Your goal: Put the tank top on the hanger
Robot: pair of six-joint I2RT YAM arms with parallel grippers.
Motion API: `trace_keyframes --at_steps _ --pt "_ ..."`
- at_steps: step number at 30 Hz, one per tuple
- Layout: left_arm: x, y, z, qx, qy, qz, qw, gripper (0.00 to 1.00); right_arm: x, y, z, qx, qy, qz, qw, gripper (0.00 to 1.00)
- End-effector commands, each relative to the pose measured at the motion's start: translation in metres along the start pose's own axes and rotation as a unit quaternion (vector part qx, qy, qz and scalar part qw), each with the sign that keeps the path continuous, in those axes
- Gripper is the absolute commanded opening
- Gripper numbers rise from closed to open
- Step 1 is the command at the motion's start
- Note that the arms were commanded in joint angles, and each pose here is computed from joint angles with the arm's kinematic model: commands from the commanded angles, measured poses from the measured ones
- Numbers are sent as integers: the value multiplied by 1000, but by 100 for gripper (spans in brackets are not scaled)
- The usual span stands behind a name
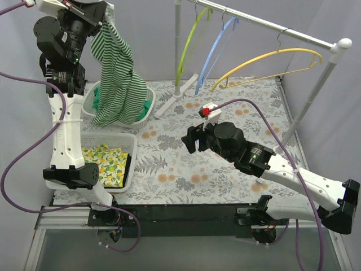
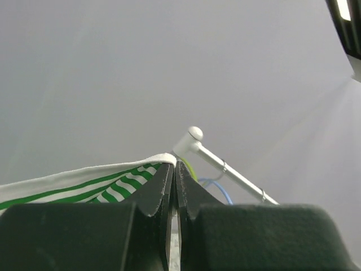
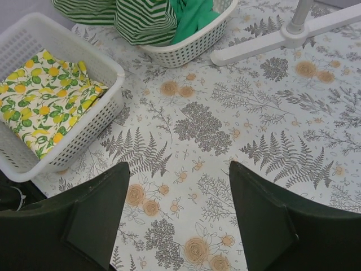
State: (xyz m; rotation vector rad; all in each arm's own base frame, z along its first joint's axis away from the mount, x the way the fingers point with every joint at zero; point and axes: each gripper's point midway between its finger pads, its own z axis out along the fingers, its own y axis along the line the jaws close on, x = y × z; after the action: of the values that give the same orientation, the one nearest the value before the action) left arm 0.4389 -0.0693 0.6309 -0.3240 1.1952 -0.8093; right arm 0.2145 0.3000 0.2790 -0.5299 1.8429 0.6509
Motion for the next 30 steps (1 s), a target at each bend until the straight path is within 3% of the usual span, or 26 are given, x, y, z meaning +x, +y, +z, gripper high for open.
trace_keyframes --at_steps 1,6,10,11,14,15,17,18,20,21,22,23,25,30 --pt "-24 -96 -47 176 13 20 984 0 -57 -5 -28 10 -69 -7 998 80" --pt "-24 -136 -81 256 40 11 966 0 -89 -10 -50 19 -109 -4 994 81" --pt "16 -145 -105 297 117 -18 948 0 -105 -15 -64 28 -130 -5 991 81" --pt "48 -126 -104 285 153 -33 946 0 -107 -15 -65 29 -133 -5 991 81" --pt "94 -128 -135 292 194 -49 935 0 -105 -18 -69 33 -132 -3 991 81" --pt "144 -108 -143 271 246 -70 928 0 -98 -20 -68 34 -126 -3 991 81" --pt "171 -107 -174 274 278 -81 917 0 -87 -22 -67 37 -114 4 993 81" --pt "223 -85 -195 247 334 -106 903 0 -81 -23 -66 36 -109 8 993 81" --pt "251 -78 -234 248 364 -115 890 0 -57 -25 -60 40 -83 17 996 81" --pt "294 -62 -266 233 417 -131 869 0 -50 -25 -60 37 -77 22 996 81" --pt "314 -54 -287 222 442 -147 856 0 -31 -28 -55 40 -56 21 997 81" --pt "315 -56 -308 235 446 -157 849 0 -22 -29 -54 39 -47 27 998 81" --pt "361 -39 -364 218 514 -185 809 0 7 -26 -48 27 -14 36 999 81" --pt "401 -27 -449 187 609 -224 738 0 69 -22 -31 16 78 30 996 80"
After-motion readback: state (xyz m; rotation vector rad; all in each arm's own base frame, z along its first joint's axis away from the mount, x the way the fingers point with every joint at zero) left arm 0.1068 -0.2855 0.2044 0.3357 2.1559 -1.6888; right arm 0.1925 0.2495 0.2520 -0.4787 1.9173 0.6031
